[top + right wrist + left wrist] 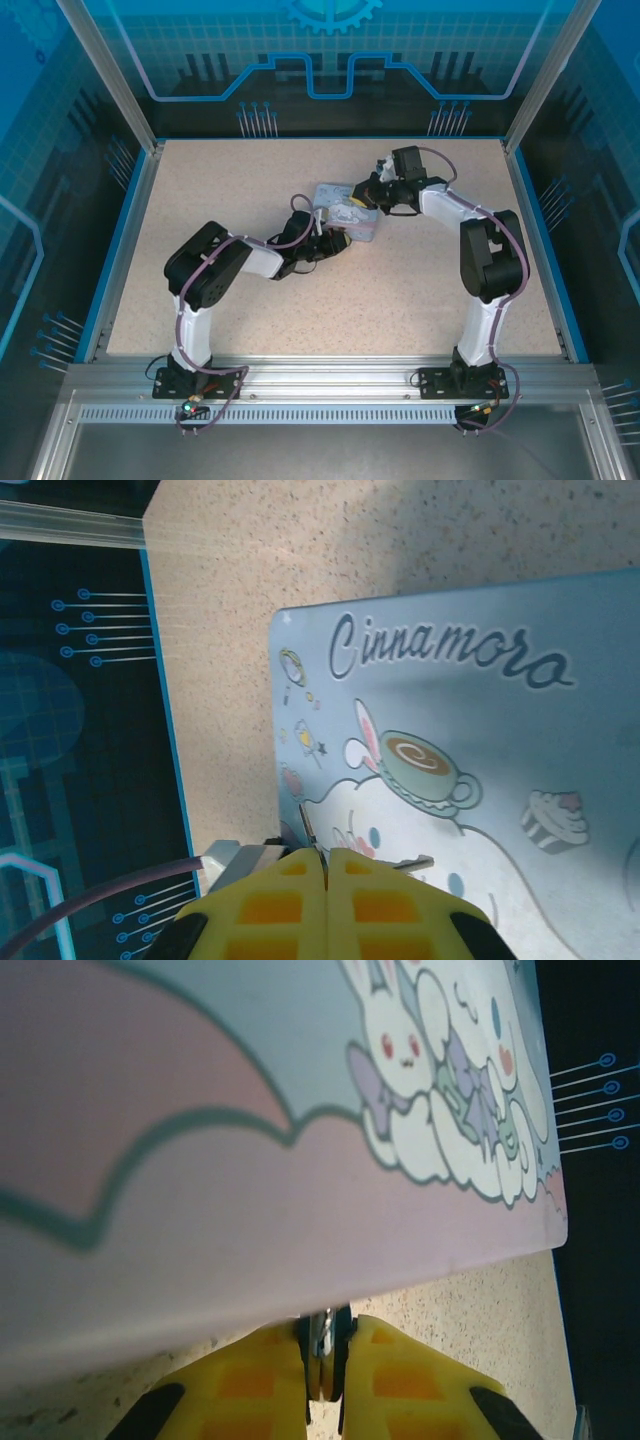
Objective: Unlock the padlock with the key
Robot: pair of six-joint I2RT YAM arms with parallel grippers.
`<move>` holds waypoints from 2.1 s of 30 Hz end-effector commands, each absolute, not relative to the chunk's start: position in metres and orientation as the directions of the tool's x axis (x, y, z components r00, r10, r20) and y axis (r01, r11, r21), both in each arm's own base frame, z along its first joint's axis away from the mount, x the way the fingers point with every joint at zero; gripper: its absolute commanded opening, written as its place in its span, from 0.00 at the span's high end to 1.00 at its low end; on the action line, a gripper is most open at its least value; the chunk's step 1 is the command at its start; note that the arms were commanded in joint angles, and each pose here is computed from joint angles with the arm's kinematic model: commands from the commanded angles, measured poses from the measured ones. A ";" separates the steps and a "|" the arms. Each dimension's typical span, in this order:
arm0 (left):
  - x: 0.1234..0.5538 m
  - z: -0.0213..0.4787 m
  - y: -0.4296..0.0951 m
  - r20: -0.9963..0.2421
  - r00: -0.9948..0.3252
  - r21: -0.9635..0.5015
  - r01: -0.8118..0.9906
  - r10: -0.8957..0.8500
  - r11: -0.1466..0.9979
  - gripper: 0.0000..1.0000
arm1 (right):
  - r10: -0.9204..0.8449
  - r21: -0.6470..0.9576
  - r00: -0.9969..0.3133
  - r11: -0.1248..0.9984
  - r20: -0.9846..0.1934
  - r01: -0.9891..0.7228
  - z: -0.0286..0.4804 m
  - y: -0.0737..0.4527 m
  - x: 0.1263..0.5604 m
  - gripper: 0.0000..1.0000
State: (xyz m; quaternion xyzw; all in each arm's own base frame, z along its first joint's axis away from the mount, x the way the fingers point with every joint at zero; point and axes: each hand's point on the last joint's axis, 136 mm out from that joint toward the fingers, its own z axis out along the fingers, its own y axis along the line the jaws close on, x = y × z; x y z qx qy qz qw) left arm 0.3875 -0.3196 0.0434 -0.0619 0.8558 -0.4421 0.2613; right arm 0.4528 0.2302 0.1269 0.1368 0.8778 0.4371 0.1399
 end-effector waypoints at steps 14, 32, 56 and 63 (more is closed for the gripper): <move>0.388 0.038 -0.301 -0.452 -0.820 -0.688 0.070 -0.351 0.722 0.64 | 0.401 0.759 -0.912 0.620 -0.090 0.198 0.088 0.219 0.443 1.00; 0.390 0.051 -0.320 -0.514 -0.720 -0.777 0.159 -0.467 0.609 0.57 | 0.391 0.758 -0.917 0.620 -0.074 0.203 0.080 0.228 0.439 1.00; 0.391 0.021 -0.319 -0.521 -0.669 -0.745 0.054 -0.530 0.665 0.59 | 0.382 0.753 -0.922 0.625 -0.066 0.204 0.076 0.233 0.439 1.00; 0.392 0.020 -0.320 -0.523 -0.654 -0.753 0.054 -0.547 0.656 0.64 | 0.380 0.752 -0.922 0.627 -0.067 0.204 0.077 0.232 0.439 1.00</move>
